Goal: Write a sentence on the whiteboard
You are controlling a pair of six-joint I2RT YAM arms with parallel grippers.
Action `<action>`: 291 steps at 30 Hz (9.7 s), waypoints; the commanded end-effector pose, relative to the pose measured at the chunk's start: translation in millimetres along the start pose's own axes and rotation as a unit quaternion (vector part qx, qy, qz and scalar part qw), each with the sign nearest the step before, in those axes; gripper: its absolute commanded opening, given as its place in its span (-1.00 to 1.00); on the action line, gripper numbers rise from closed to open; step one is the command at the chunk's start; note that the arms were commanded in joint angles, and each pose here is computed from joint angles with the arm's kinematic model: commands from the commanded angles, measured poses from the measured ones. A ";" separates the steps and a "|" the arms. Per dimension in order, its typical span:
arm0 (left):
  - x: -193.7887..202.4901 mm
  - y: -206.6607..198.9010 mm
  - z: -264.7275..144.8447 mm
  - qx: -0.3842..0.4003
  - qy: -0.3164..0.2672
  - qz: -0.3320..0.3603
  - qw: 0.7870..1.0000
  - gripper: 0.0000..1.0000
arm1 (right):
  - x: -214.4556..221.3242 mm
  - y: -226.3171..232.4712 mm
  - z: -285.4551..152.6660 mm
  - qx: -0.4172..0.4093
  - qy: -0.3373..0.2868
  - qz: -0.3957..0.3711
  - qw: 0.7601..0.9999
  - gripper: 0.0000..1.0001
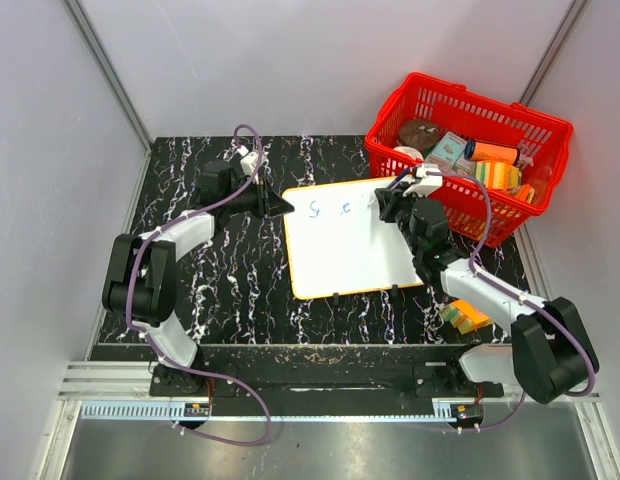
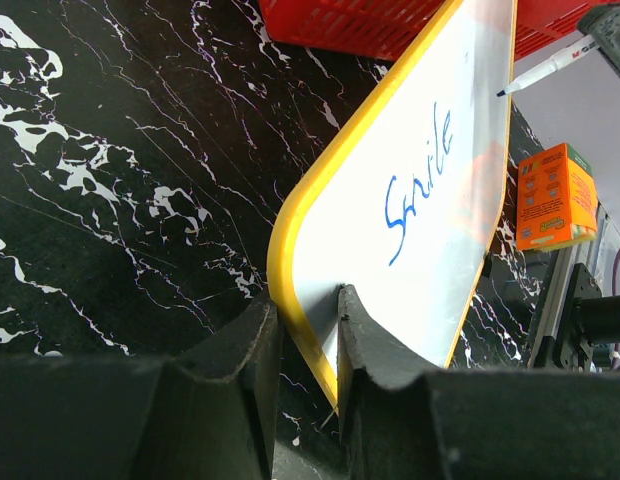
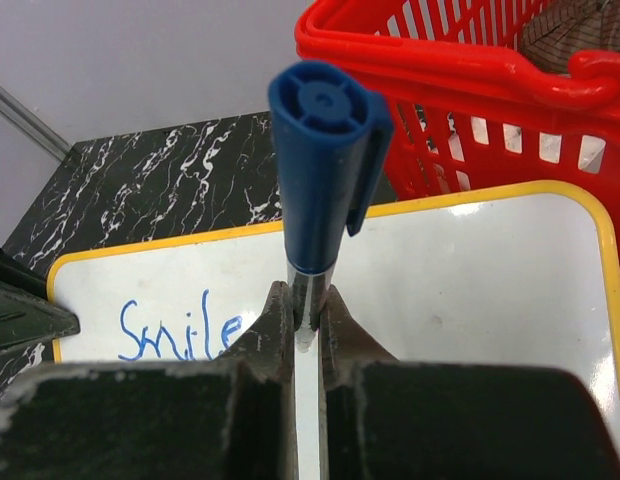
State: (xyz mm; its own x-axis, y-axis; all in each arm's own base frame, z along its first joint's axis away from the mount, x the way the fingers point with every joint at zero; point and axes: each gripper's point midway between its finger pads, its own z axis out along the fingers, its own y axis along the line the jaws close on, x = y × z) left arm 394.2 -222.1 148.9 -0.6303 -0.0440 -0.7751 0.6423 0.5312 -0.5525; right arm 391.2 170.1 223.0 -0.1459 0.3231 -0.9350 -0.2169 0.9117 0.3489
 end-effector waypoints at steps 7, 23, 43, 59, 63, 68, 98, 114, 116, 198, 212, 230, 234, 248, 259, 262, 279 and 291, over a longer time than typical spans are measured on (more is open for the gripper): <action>51.8 23.7 15.7 -0.053 0.070 0.042 0.995 -1.00 | -39.5 4.0 19.0 0.014 -0.062 -0.001 0.998 -1.00; 52.7 23.2 16.1 -0.054 0.072 0.043 0.995 -1.00 | -27.1 -0.8 29.5 0.024 -0.051 -0.001 0.998 -1.00; 53.4 24.1 16.7 -0.056 0.074 0.044 0.995 -1.00 | -5.6 3.6 22.3 0.002 -0.013 0.005 1.000 -1.00; 54.2 25.2 16.9 -0.059 0.076 0.044 0.994 -1.00 | 0.6 -10.3 7.8 0.028 -0.008 0.002 1.000 -1.00; 54.5 25.5 16.8 -0.060 0.076 0.044 0.994 -1.00 | -0.2 -12.2 6.3 0.032 -0.009 0.002 0.999 -1.00; 53.7 24.9 17.3 -0.059 0.076 0.045 0.994 -1.00 | 3.9 -12.6 4.7 0.030 -0.003 0.001 1.000 -1.00; 55.0 26.0 17.8 -0.063 0.080 0.047 0.994 -1.00 | -16.3 14.5 -0.1 -0.032 -0.033 0.042 0.998 -1.00; 55.4 26.5 17.9 -0.065 0.081 0.047 0.993 -1.00 | -41.7 -1.4 6.0 0.026 -0.053 0.003 0.998 -1.00; 55.9 26.7 18.1 -0.065 0.081 0.048 0.993 -1.00 | -40.6 -2.5 7.1 0.030 -0.053 0.001 0.998 -1.00; 57.8 26.4 18.7 -0.069 0.088 0.051 0.992 -1.00 | -39.1 -16.5 24.9 0.061 -0.064 0.000 0.996 -1.00; 57.8 26.1 19.4 -0.068 0.088 0.052 0.992 -1.00 | -30.9 -16.4 26.7 0.058 -0.053 0.001 0.997 -1.00; 56.9 25.8 19.3 -0.070 0.087 0.054 0.992 -1.00 | -9.4 -24.9 14.3 0.064 -0.021 0.001 0.998 -1.00; 57.8 26.1 19.3 -0.070 0.088 0.053 0.992 -1.00 | -6.9 -26.4 9.4 0.065 -0.020 0.004 0.998 -1.00; 57.9 26.4 19.5 -0.070 0.089 0.053 0.992 -1.00 | 9.9 -34.3 -4.8 0.070 -0.001 0.007 0.998 -1.00; 58.3 26.7 20.1 -0.071 0.089 0.053 0.992 -1.00 | 4.1 -42.1 -7.3 0.093 -0.008 0.000 0.996 -1.00; 58.6 26.4 20.0 -0.070 0.090 0.053 0.992 -1.00 | -0.8 -42.4 -5.3 0.098 -0.012 -0.002 0.995 -1.00; 59.4 26.2 21.0 -0.070 0.092 0.054 0.992 -1.00 | -55.7 -29.0 -17.9 0.084 -0.075 0.003 0.994 -1.00; 59.6 26.8 20.8 -0.071 0.092 0.054 0.992 -1.00 | -54.7 -38.0 0.1 0.115 -0.063 -0.013 0.991 -1.00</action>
State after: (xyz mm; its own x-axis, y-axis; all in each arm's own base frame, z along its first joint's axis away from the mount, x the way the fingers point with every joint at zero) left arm 397.1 -230.7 146.3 -0.6095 0.0029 -0.7928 0.6573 0.5610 -0.5032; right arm 399.2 125.6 249.2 -0.0547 0.3207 -0.9456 -0.0297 0.9461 0.3226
